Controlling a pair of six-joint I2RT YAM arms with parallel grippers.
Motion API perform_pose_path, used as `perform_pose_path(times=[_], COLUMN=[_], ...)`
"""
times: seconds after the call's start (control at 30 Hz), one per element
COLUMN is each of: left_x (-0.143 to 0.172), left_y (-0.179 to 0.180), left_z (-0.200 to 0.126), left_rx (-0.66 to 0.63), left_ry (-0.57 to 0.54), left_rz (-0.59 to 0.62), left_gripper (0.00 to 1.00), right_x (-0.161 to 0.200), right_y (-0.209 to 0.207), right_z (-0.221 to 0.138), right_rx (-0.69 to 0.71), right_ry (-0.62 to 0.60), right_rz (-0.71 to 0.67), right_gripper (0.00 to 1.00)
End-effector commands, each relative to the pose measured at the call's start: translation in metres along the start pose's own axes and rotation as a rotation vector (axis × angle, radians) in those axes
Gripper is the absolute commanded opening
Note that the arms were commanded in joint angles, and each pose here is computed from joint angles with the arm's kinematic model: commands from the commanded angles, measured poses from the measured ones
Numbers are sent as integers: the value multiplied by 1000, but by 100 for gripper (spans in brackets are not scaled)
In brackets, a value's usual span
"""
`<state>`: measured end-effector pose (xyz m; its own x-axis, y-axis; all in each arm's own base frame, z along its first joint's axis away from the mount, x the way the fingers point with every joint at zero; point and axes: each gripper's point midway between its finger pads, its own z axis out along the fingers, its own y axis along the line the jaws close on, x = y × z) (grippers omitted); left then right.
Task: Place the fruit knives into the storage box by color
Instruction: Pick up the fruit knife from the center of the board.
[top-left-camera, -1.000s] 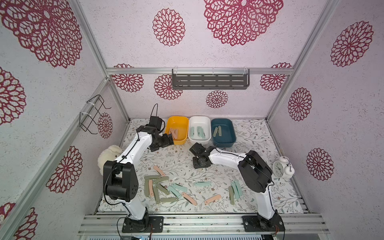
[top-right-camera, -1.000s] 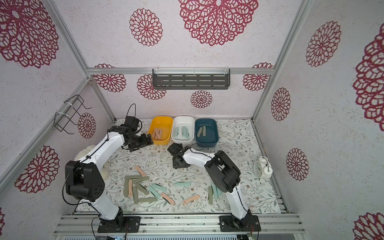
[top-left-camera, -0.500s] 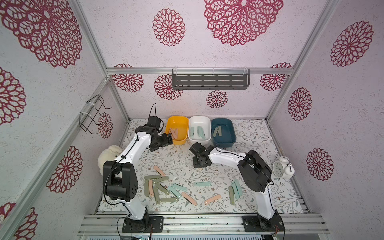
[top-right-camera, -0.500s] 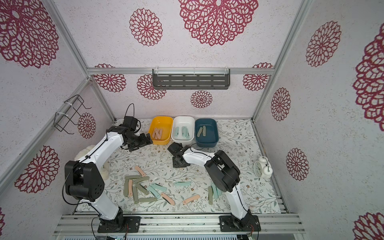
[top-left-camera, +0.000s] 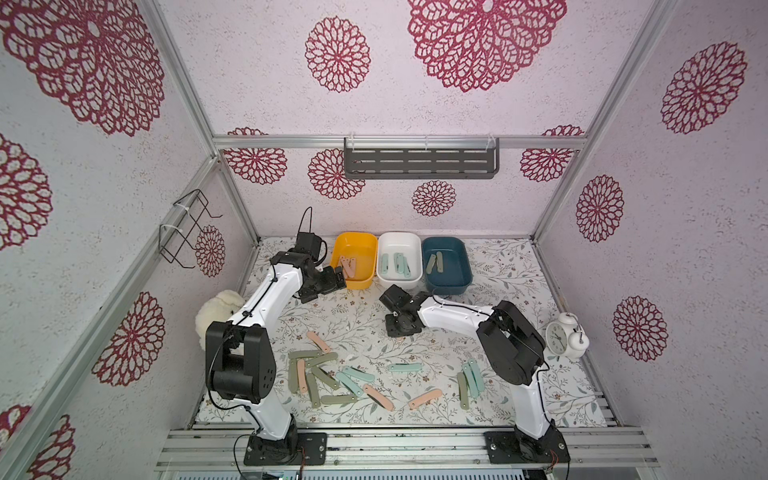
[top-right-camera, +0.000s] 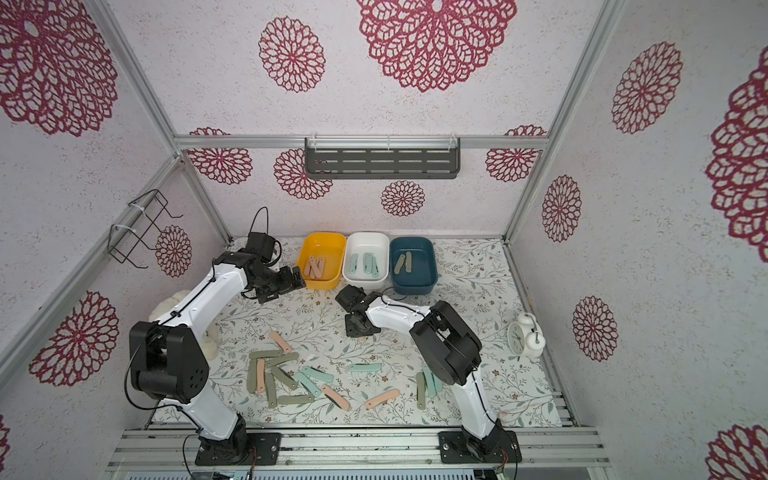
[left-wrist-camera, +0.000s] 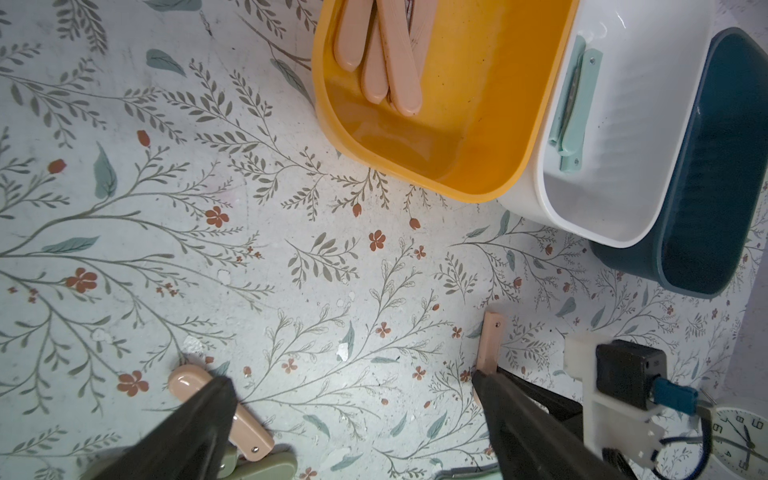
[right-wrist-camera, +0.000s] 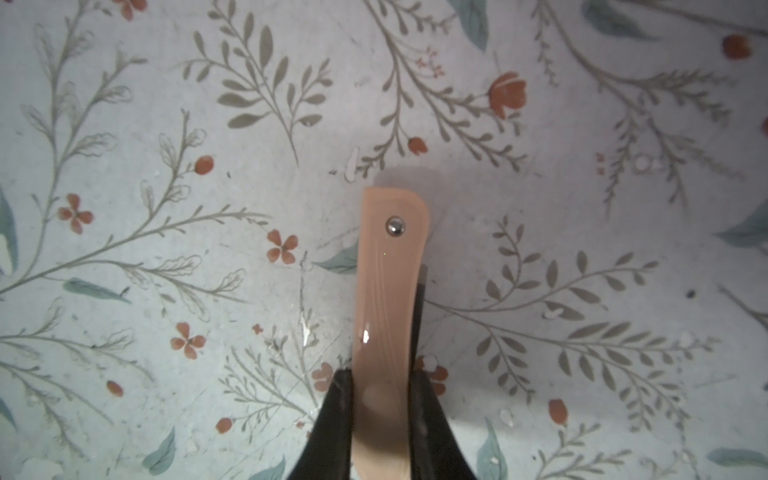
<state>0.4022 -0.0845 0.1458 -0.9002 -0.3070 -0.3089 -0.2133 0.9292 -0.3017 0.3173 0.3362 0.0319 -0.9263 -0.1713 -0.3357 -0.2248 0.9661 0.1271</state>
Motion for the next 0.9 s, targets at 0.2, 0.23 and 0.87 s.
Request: perform_pose_path(times=[0.2, 0.23, 0.87], left_x=[-15, -17, -22], left_y=[-4, -4, 4], left_z=[-21, -22, -31], left_rx=[26, 25, 18], left_ry=[-72, -79, -125], left_rz=[-41, -47, -103], left_gripper=[97, 97, 97], right_x=[-39, -44, -154], right_y=[35, 38, 86], right_z=[-52, -55, -52], right_rx=[-140, -153, -245], right_ry=[-126, -138, -330], right_rz=[-34, -37, -105], right_gripper=[13, 13, 13])
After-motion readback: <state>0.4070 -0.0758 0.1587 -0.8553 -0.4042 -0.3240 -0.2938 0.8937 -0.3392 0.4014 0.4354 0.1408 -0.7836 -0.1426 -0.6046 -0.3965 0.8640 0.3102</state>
